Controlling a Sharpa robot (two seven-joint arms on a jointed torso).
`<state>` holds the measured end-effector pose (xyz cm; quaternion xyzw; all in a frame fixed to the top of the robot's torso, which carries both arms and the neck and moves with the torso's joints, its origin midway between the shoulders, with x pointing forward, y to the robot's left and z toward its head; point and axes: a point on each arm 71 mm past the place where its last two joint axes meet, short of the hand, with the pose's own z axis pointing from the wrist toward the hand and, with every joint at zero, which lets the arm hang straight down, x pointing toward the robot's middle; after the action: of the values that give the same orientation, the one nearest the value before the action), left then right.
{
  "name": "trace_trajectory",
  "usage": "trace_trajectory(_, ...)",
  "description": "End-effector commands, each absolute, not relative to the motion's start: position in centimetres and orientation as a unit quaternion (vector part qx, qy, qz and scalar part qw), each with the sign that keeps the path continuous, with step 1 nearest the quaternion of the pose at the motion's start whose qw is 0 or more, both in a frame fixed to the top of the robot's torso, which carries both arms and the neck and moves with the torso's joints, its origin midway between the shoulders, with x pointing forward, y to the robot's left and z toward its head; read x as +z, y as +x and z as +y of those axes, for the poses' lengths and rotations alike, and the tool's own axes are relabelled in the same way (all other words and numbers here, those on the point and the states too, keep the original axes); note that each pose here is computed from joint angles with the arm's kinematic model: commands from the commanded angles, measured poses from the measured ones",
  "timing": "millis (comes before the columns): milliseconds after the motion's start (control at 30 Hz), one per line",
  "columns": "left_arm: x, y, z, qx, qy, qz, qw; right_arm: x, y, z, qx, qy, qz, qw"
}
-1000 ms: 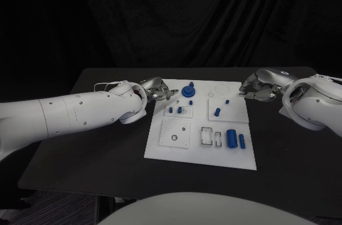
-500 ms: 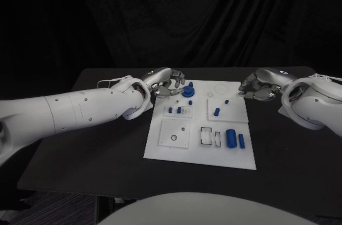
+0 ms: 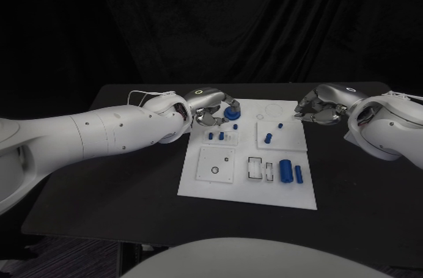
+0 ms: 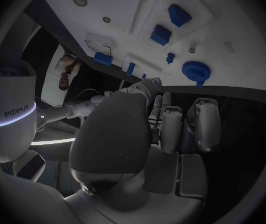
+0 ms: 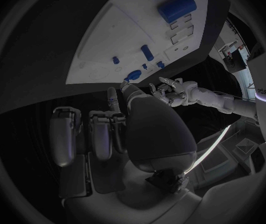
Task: Assemble the parts on the task board
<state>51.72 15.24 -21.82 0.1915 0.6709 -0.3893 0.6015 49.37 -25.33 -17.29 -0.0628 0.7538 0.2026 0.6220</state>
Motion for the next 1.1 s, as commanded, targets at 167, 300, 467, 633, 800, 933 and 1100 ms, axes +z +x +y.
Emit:
trace_trajectory(167,-22.4,51.8,14.3,-0.352,0.268,0.681,0.583,-17.1,49.2,-25.3,0.208,-0.058,0.743,0.633)
trace_trajectory(300,-22.4,51.9,14.2,-0.347,0.272,0.679,0.587,-17.0,49.0,-25.2,0.211,-0.058,0.740,0.636)
trace_trajectory(467,-22.2,51.9,13.9,-0.330,0.297,0.667,0.599,-16.9,48.9,-25.2,0.215,-0.057,0.736,0.640)
trace_trajectory(633,-21.5,51.9,13.5,-0.327,0.306,0.648,0.616,-16.6,48.7,-25.1,0.221,-0.055,0.726,0.649)
trace_trajectory(800,-20.5,52.1,13.2,-0.326,0.310,0.633,0.630,-16.2,48.5,-24.9,0.229,-0.056,0.717,0.656)
trace_trajectory(933,-19.3,52.3,13.0,-0.323,0.313,0.628,0.635,-15.6,48.2,-24.6,0.240,-0.059,0.706,0.663)
trace_trajectory(1100,-18.8,52.4,12.9,-0.316,0.314,0.639,0.627,-15.1,47.8,-24.3,0.250,-0.061,0.698,0.668)
